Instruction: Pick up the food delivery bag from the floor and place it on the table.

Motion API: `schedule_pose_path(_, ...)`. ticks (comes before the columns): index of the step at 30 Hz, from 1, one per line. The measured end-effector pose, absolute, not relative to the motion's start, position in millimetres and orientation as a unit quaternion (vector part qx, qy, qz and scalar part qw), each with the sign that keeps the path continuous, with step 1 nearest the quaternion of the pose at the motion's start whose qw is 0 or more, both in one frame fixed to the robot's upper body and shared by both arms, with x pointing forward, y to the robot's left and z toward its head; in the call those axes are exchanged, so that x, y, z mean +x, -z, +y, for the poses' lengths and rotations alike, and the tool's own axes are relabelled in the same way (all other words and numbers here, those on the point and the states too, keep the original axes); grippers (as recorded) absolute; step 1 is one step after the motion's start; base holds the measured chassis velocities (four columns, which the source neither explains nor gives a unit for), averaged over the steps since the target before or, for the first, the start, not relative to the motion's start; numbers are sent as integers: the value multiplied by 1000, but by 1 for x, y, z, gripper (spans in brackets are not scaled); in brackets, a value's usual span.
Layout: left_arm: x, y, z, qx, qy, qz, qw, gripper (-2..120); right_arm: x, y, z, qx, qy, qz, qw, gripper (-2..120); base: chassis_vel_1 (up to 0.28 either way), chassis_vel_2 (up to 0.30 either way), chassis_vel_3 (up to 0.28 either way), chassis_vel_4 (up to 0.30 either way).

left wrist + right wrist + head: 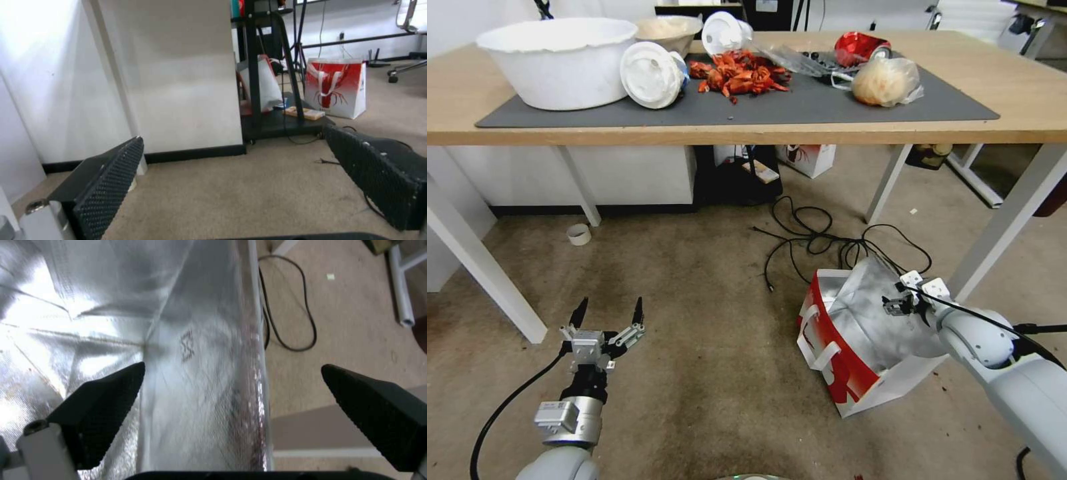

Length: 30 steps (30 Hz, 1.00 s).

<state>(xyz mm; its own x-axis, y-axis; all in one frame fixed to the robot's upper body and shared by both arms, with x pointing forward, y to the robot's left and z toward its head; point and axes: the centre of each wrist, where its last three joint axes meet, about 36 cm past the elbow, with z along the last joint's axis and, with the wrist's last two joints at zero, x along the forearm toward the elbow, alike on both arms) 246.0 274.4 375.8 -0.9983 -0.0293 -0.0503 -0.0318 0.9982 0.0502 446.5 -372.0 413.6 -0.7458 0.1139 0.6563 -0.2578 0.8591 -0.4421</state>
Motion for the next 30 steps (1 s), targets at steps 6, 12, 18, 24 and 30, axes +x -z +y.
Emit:
schedule_pose_path(6, 247, -376, 273, -16, -24, 999, 26, 100, 446, -411, -376, 42, -255, -893, 369, 100, 0, 0, 0, 0)
schedule_pose_path(12, 246, -375, 273, -15, -24, 999, 24, 100, 444, -410, -377, 34, -229, -894, 385, 89, 0, 0, 0, 0)
schedule_pose_path(18, 246, -375, 273, -15, -25, 999, 24, 100, 440, -410, -380, 29, -226, -894, 385, 74, 0, 0, 0, 0)
schedule_pose_path(24, 246, -374, 274, -15, -25, 999, 22, 100, 437, -408, -382, 23, -224, -893, 390, 59, 0, 0, 0, 0)
schedule_pose_path(30, 247, -375, 274, -13, -19, 1000, 22, 100, 437, -407, -381, 20, -220, -894, 390, 36, 0, 0, 0, 0)
